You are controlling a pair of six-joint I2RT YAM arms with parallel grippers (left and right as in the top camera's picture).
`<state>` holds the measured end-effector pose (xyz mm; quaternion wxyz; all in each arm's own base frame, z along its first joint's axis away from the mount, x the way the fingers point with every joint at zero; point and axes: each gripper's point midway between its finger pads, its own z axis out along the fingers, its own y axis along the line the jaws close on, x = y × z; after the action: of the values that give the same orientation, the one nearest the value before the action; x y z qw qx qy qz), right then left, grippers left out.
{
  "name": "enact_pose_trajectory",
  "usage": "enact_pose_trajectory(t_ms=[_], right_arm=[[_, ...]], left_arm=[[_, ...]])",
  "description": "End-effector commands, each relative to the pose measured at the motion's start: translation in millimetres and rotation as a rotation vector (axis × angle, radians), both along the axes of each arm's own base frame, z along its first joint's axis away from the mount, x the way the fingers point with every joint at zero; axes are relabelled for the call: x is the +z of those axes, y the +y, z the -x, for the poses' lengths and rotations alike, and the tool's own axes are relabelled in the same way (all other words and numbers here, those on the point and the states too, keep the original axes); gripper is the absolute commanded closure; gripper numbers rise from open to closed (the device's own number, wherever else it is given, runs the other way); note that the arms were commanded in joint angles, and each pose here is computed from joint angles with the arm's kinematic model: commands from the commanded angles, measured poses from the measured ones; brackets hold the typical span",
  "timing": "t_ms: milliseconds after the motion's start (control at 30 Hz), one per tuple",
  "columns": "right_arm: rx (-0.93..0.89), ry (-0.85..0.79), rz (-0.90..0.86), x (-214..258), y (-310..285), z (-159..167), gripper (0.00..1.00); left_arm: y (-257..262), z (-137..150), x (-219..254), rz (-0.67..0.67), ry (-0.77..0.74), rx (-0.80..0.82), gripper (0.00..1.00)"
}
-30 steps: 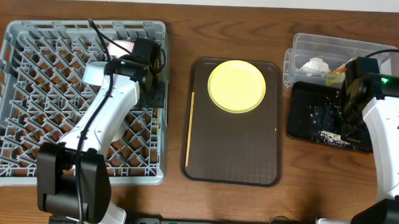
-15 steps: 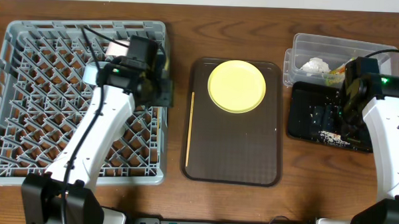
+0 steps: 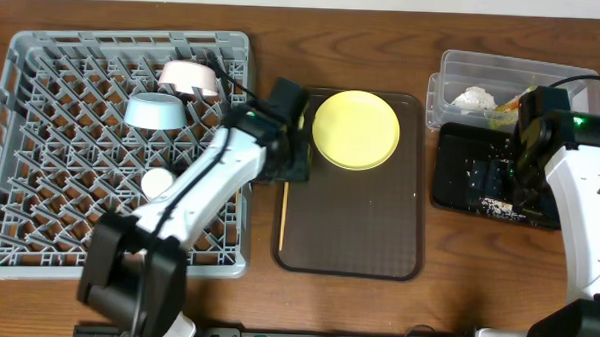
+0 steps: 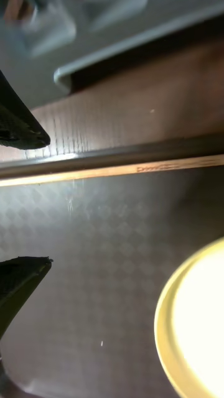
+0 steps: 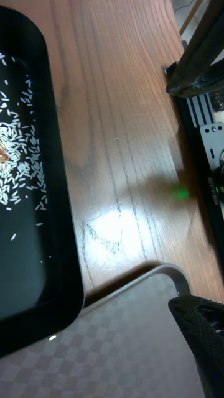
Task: Sort waste into correct bins and load items into the dishwasher
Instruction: 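Reach the left gripper back to the remaining chopstick and grasp it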
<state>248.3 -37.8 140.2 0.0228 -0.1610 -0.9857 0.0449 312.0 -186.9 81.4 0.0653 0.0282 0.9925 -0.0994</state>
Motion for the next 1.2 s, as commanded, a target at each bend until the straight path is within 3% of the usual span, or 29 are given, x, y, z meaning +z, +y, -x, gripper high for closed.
enact_pose_trajectory(t_ms=[0, 600, 833, 1067, 1167], right_arm=[[-0.017, -0.017, 0.012, 4.5, -6.7, 0.3, 0.01], [-0.017, -0.018, 0.012, 4.5, -6.8, 0.0, 0.01], [-0.017, -0.020, 0.012, 4.5, -6.8, -0.4, 0.01], [-0.017, -0.020, 0.012, 4.5, -6.8, -0.3, 0.01], [-0.017, -0.020, 0.013, 4.5, -6.9, -0.3, 0.01]], left_arm=[[-1.9, -0.6, -16.9, -0.038, 0.046, 0.100, 0.43], [-6.9, 15.2, -95.8, -0.143, 0.209, 0.083, 0.43], [-6.3, 16.3, -99.1, -0.148, 0.218, 0.085, 0.72], [-7.0, 14.8, -96.3, -0.144, 0.210, 0.084, 0.79], [-7.8, 12.7, -88.9, -0.133, 0.194, 0.085, 0.89]])
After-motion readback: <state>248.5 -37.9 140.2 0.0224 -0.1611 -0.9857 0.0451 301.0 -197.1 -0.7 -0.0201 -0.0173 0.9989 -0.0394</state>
